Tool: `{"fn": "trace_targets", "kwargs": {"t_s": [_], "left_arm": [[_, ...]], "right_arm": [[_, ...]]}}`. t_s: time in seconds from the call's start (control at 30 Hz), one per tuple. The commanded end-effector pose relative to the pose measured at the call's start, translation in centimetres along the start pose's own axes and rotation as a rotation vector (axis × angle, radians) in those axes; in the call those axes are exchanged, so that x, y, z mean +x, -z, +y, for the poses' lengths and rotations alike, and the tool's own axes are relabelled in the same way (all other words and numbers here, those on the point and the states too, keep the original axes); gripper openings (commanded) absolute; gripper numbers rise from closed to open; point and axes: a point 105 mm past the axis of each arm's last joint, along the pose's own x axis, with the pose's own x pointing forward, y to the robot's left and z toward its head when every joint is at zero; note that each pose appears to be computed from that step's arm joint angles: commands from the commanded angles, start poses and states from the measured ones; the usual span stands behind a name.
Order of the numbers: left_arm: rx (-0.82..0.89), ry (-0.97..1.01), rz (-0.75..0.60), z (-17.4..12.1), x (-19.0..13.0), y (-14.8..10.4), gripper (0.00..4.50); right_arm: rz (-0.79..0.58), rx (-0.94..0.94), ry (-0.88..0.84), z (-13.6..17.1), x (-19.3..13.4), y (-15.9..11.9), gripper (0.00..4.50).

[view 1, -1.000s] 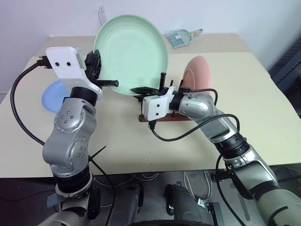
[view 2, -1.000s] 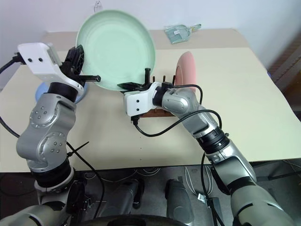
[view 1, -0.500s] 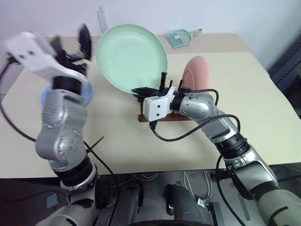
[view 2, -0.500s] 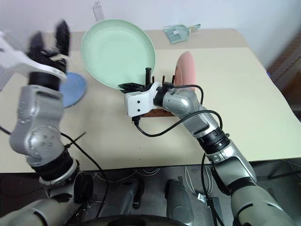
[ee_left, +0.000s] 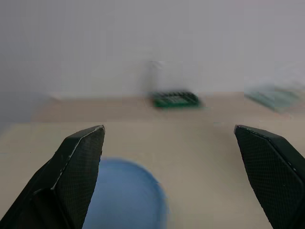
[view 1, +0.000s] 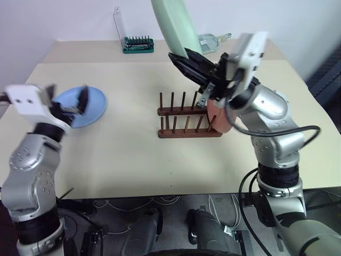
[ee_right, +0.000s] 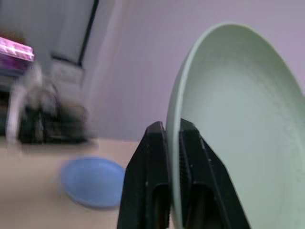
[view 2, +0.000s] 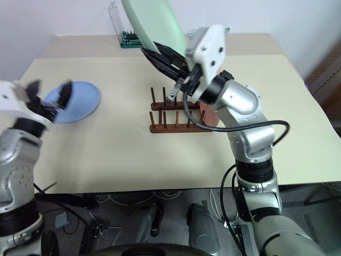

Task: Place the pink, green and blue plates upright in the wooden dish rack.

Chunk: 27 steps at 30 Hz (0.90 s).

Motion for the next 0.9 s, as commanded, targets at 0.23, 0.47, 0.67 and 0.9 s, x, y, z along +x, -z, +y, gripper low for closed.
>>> {"fn": "trace_targets", "kwargs": {"t_s": [0.23,0.47,0.67,0.9], "left_arm": [[-0.036,0.531,0.101,-8.5,-2.8,1.6,4.47],[-0.059,0.622,0.122,-10.0,-3.5,2.0,4.47],[-0.072,0.631,0.124,-10.4,-3.6,2.1,4.47],[-0.078,0.623,0.120,-10.5,-3.6,2.0,4.47]], "right_arm": [[-0.086,0.467,0.163,0.4,-1.7,-0.7,0.00],[-0.050,0.574,0.235,-0.5,-2.3,0.2,0.00],[-0.020,0.673,0.289,-1.4,-2.6,1.6,0.00],[0.005,0.732,0.357,-2.6,-2.9,2.9,0.00]]}}
